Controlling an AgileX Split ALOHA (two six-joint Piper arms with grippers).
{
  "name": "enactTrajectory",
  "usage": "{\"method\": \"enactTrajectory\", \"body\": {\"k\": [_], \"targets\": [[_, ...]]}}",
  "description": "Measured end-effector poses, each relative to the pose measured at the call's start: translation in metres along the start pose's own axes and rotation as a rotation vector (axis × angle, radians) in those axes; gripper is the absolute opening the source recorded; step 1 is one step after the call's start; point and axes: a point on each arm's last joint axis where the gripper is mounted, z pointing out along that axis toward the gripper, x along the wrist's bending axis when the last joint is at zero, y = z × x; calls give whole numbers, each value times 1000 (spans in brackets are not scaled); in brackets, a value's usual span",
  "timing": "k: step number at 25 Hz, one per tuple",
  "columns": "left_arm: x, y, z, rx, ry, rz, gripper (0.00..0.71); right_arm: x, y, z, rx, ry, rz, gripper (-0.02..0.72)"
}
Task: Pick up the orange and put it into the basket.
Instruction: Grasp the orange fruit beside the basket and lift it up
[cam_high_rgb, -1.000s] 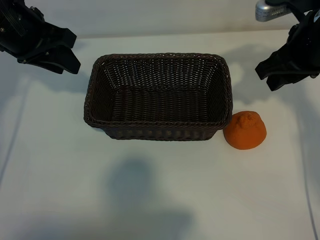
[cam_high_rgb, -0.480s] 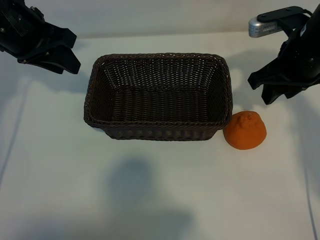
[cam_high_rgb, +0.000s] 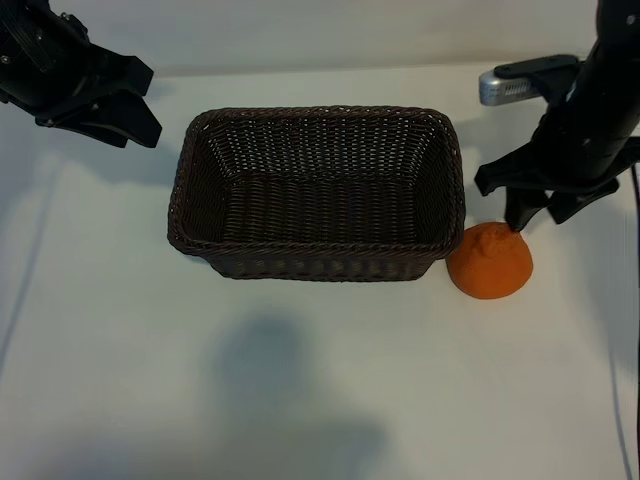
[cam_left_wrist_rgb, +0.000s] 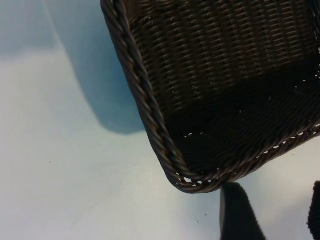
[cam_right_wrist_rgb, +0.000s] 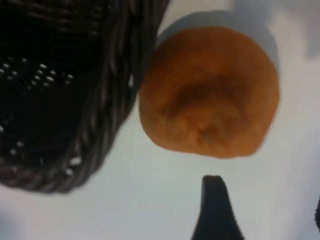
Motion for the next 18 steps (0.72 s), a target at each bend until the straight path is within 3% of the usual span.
{"method": "enactTrajectory", "body": {"k": [8,18], "targets": [[0,0,0,0,0,0,398,2,4,5,-21,34,23,468],[0,0,0,0,0,0,398,0,9,36,51,49,50,469]]}}
